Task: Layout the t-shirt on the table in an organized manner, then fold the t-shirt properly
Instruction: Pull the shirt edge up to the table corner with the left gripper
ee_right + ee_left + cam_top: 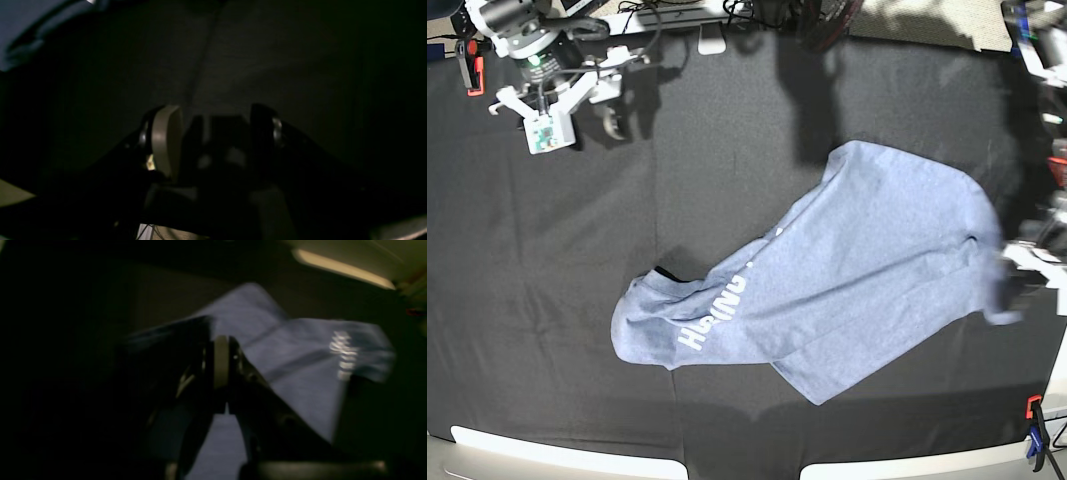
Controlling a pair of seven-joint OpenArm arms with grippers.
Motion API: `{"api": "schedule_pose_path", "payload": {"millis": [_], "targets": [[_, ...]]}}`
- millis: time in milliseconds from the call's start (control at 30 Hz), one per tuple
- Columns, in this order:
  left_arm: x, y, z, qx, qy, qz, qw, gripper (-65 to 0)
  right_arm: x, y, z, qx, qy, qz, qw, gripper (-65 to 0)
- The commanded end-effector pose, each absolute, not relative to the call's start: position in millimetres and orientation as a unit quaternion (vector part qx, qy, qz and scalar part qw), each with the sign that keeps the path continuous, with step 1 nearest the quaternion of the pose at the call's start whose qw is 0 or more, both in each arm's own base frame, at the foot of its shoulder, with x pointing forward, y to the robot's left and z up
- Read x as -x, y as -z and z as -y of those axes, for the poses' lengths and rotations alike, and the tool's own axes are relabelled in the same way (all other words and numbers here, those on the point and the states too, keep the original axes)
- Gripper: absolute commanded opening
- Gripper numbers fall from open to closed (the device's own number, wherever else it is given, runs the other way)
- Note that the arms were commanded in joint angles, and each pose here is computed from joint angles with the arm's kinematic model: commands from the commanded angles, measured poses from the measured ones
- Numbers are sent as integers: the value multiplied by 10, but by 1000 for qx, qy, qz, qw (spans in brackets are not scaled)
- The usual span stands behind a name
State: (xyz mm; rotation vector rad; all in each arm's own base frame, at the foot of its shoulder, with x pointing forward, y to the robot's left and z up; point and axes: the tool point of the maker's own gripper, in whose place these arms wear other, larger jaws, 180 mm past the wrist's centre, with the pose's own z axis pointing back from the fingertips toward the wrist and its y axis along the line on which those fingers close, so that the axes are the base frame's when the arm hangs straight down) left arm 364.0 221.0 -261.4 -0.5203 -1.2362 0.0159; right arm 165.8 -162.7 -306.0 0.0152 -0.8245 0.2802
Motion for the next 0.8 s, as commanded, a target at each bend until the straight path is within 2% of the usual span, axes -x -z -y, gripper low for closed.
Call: {"api": "schedule_pose_path", "payload": {"millis": [0,100,200,467,633,700,767], "targets": [[-3645,2377,-2134,259,13,600,757,-650,-1685,2983,1623,-6,-140,413,900,-327],[-3434,2351,-1883,293,60,592,749,-650,-1690,2978,1620,-6,-140,415,899,-327],[-3200,2434,-1849,277,107,571,766,-650,-1691,2977,1620,-6,-140,415,899,-327],[-3035,2581,-2490,166,72,567,804,-650,-1697,2969,1618,-6,-140,418,898,-327],[-2618,2824,-2398,219,96,497,834,-650,-1702,2963,1615,-7,-140,420,897,-327],[-2389,2990,-2377,236,99,445,858,-650,-1710,2954,1615,-7,-141,422,895,-327],[-2173,3163,-2448,224,118,384,888,-650,-1719,2944,1612,-7,-141,426,894,-327]]}}
